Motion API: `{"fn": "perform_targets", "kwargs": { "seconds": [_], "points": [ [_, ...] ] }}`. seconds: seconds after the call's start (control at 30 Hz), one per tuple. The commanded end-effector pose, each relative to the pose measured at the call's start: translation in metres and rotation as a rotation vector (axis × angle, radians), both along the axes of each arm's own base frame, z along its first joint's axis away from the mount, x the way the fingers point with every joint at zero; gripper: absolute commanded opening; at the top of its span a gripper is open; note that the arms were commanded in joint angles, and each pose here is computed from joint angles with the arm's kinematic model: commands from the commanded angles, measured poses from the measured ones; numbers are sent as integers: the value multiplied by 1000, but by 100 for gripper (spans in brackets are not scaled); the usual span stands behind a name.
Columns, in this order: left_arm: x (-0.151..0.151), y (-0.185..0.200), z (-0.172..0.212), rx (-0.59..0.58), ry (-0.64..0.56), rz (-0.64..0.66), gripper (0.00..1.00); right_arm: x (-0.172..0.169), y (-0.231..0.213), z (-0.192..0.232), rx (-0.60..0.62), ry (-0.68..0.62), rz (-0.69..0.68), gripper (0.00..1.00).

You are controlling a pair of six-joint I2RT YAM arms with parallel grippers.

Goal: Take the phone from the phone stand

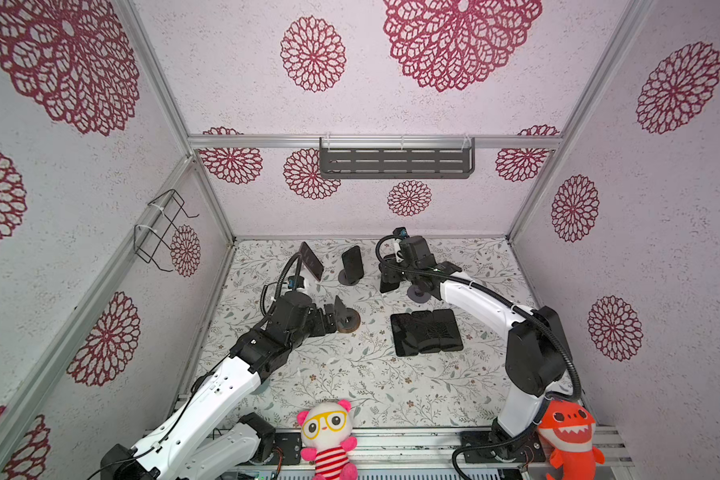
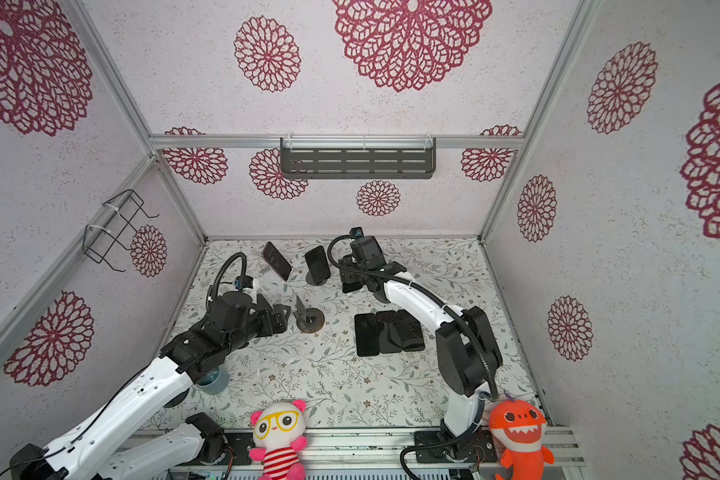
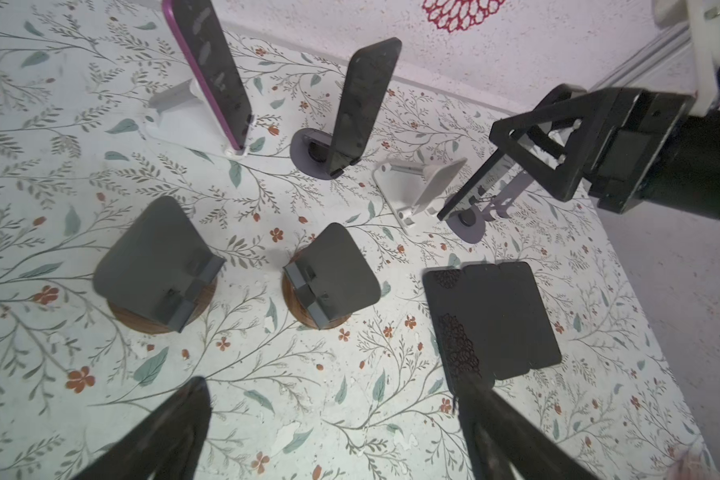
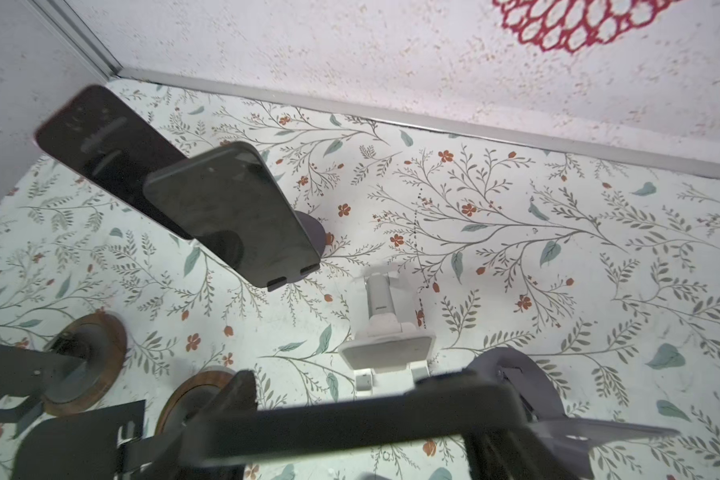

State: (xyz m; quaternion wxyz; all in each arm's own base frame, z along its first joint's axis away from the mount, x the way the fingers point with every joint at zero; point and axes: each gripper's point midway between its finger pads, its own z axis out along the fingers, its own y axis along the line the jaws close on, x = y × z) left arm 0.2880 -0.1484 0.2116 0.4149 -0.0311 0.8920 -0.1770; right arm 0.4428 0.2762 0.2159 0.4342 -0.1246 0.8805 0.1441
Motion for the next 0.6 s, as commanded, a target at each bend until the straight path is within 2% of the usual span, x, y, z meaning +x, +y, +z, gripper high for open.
{"fn": "perform_targets", "kwargs": {
  "seconds": [0.0, 0.27, 0.57],
  "points": [
    [11, -25, 21, -72, -75, -106, 91, -15, -1, 50, 100, -60, 11, 68],
    [21, -74, 26, -117, -113, -307, 65, -55, -11, 49, 97, 56, 82, 67],
    [24, -129, 25, -81, -161, -473, 58, -83, -17, 49, 170, 100, 137, 64]
  ]
}}
